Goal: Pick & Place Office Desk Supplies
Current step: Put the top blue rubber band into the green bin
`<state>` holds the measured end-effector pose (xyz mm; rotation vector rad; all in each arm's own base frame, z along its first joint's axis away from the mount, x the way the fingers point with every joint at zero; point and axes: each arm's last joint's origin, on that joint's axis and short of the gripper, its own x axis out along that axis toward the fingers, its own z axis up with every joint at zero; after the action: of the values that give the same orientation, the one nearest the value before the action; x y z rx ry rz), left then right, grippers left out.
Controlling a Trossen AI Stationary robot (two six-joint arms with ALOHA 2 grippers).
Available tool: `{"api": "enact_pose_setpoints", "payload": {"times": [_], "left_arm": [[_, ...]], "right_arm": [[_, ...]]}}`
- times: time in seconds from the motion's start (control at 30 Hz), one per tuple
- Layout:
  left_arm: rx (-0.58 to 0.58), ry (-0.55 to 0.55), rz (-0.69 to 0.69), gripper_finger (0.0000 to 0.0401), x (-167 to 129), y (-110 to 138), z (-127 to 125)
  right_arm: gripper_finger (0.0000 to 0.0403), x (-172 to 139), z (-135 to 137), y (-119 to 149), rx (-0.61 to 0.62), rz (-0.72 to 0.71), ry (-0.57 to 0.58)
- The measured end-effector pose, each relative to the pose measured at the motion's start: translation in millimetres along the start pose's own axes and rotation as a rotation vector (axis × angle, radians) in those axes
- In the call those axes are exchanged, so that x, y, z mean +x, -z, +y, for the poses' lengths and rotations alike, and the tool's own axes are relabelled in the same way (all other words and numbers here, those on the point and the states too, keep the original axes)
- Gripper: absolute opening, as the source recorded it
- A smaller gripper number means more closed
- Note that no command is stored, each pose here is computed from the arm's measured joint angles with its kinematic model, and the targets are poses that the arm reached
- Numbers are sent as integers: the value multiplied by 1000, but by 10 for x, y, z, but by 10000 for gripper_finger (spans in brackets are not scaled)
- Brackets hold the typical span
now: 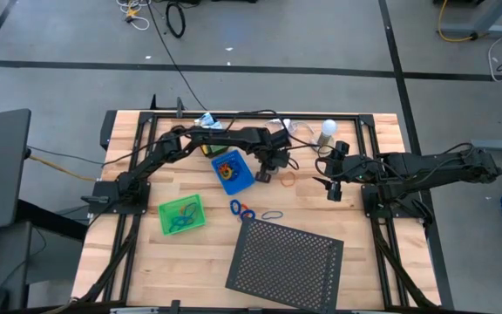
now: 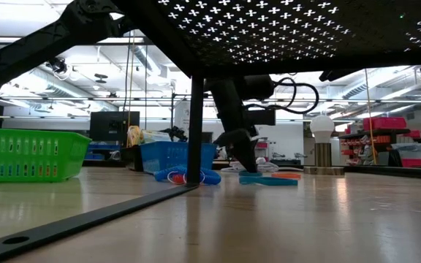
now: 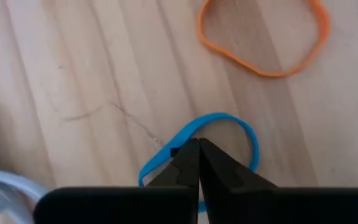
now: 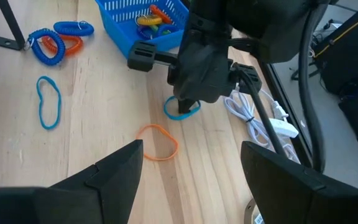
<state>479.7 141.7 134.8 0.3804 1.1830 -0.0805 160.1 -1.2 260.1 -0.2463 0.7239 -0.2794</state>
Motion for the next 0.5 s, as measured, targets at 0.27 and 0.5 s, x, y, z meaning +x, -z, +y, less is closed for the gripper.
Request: {"api": "enact_pose_setpoints", "payload": {"times": [0.27,0.5], "left_arm": [[-53,-88,2,3,-235,-115,-56],[-95,-178,-46,2,-798,-232,-35]], "right_arm": [[279,0,0,0,0,0,0],[279,0,1,1,-2,1,0]]}}
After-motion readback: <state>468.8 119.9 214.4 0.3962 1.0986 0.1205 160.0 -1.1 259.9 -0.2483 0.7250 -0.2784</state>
